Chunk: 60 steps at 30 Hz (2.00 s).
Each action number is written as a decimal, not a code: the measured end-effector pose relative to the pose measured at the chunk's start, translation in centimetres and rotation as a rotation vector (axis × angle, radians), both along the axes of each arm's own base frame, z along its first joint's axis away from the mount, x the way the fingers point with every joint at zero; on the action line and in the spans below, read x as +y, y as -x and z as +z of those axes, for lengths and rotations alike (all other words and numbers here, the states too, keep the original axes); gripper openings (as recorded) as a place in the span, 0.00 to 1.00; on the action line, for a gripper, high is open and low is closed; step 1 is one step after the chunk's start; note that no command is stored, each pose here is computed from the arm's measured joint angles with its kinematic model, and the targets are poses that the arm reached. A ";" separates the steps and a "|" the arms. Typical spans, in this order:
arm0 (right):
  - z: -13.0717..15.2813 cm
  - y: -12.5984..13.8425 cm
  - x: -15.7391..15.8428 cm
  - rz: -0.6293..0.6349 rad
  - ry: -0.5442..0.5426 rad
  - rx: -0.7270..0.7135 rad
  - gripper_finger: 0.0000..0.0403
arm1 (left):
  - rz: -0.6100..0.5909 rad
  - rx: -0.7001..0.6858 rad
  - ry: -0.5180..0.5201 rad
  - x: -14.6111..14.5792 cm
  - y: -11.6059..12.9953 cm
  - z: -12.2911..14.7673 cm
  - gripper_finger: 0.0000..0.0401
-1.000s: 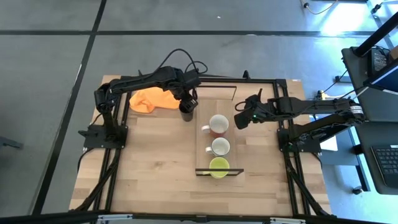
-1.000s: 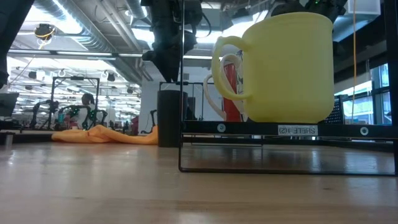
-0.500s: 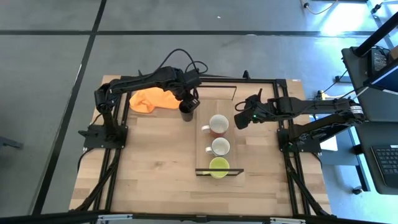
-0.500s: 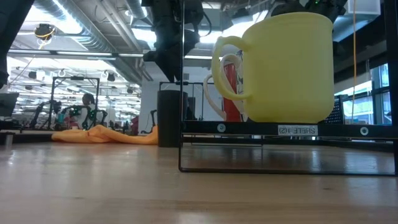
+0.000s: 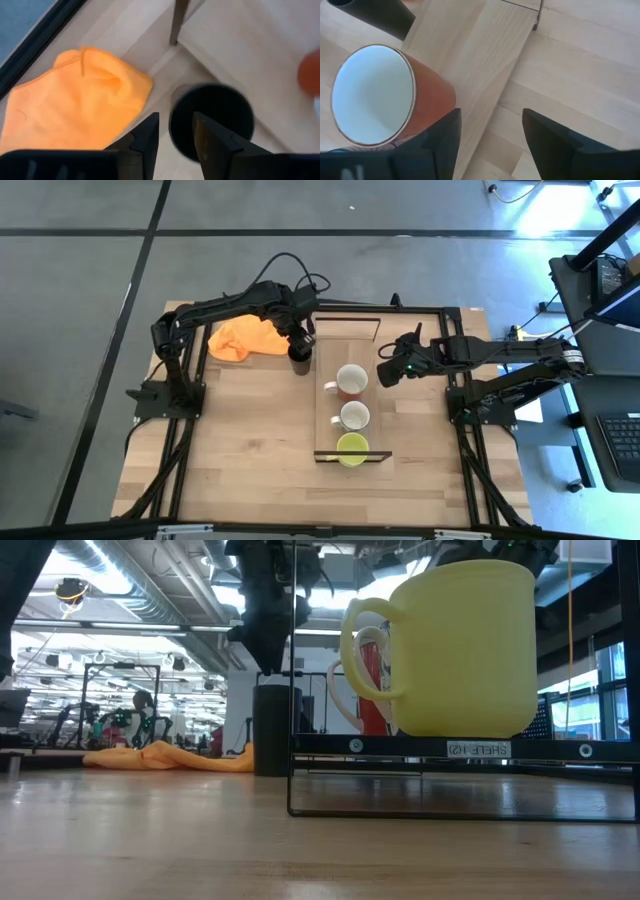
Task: Stack small to large cups/mugs on shelf
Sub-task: Put the black cup on the shelf
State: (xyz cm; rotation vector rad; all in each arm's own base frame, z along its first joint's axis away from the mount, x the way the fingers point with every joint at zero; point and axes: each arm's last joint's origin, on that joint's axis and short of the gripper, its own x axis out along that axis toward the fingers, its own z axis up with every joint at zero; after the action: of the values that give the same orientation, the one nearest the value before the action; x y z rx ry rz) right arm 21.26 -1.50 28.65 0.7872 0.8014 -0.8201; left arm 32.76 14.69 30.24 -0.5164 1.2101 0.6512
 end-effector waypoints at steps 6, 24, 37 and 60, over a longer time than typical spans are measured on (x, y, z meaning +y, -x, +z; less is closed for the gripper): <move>-0.1 0.1 0.0 -0.005 -0.003 0.009 0.53 | -0.064 0.052 0.013 -0.4 0.2 -0.9 0.28; -0.1 0.1 0.0 -0.016 -0.008 0.005 0.53 | -0.080 0.046 0.047 -1.0 -0.1 -3.5 0.28; 0.0 0.1 0.0 -0.016 -0.008 0.006 0.53 | -0.079 0.039 0.034 -0.9 -0.2 -3.5 0.26; 0.0 0.1 0.0 -0.020 -0.010 0.004 0.53 | -0.103 0.044 0.010 -0.9 -0.3 -3.4 0.01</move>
State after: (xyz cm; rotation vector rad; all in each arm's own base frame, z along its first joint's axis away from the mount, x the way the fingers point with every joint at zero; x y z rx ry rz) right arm 21.16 -1.50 28.61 0.8034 0.8026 -0.8362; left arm 33.04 13.78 26.80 -0.4469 1.2736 0.5712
